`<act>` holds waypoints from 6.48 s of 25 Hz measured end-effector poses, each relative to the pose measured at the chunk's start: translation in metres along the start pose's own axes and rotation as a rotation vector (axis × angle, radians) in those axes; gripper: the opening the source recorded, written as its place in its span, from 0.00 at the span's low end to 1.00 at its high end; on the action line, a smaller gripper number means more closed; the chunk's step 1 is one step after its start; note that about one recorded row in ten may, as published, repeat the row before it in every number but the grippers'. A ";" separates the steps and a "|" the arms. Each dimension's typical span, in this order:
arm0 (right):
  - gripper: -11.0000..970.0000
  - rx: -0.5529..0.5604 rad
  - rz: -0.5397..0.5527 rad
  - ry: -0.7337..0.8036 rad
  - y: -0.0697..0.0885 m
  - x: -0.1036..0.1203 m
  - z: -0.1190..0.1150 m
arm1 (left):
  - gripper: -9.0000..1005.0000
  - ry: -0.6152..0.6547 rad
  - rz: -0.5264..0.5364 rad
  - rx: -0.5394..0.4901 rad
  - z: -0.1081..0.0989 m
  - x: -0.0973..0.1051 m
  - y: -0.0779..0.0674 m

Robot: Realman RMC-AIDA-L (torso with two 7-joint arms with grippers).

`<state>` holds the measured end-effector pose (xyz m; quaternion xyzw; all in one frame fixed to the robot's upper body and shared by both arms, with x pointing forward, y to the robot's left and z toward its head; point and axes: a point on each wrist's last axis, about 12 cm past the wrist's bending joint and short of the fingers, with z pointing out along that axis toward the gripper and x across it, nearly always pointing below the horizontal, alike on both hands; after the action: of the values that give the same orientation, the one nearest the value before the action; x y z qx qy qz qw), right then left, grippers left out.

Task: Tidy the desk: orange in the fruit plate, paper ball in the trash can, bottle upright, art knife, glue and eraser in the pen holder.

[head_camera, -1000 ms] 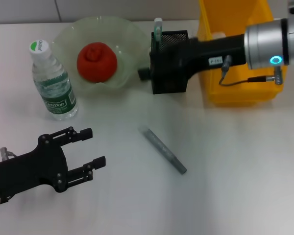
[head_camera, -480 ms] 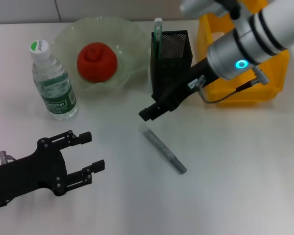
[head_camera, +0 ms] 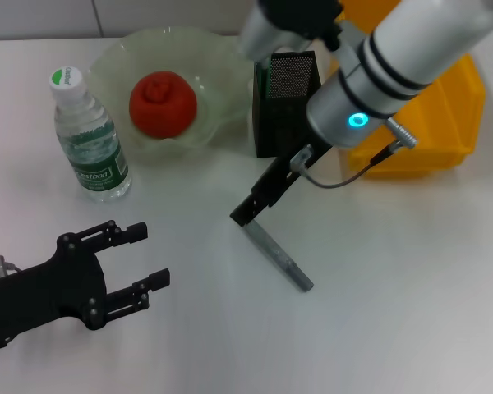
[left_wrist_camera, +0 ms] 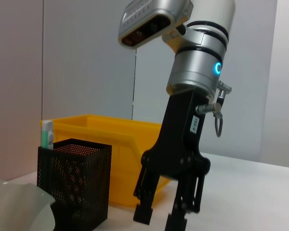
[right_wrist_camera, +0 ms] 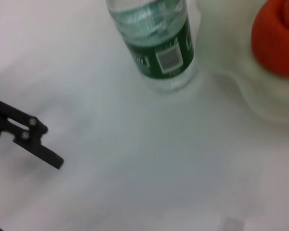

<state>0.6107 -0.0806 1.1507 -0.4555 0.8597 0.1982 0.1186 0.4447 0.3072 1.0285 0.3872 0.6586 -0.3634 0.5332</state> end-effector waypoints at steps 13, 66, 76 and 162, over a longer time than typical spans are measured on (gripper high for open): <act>0.72 0.107 0.002 0.074 0.013 -0.008 0.024 | 0.70 -0.005 -0.002 0.007 0.001 0.000 -0.001; 0.33 0.115 -0.014 0.116 0.016 0.004 0.041 | 0.70 -0.021 -0.002 0.014 0.007 -0.004 0.001; 0.26 0.114 -0.015 0.115 0.017 0.004 0.040 | 0.70 -0.023 0.005 0.015 0.009 -0.005 0.002; 0.15 -0.136 0.279 -1.223 -0.033 0.156 0.020 | 0.70 -0.169 -0.023 -0.128 0.015 0.008 -0.019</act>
<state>0.5521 -0.2033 1.0654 -0.1499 0.6732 0.4905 0.5326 0.4329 0.2861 1.0190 0.3128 0.6375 -0.3579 0.6063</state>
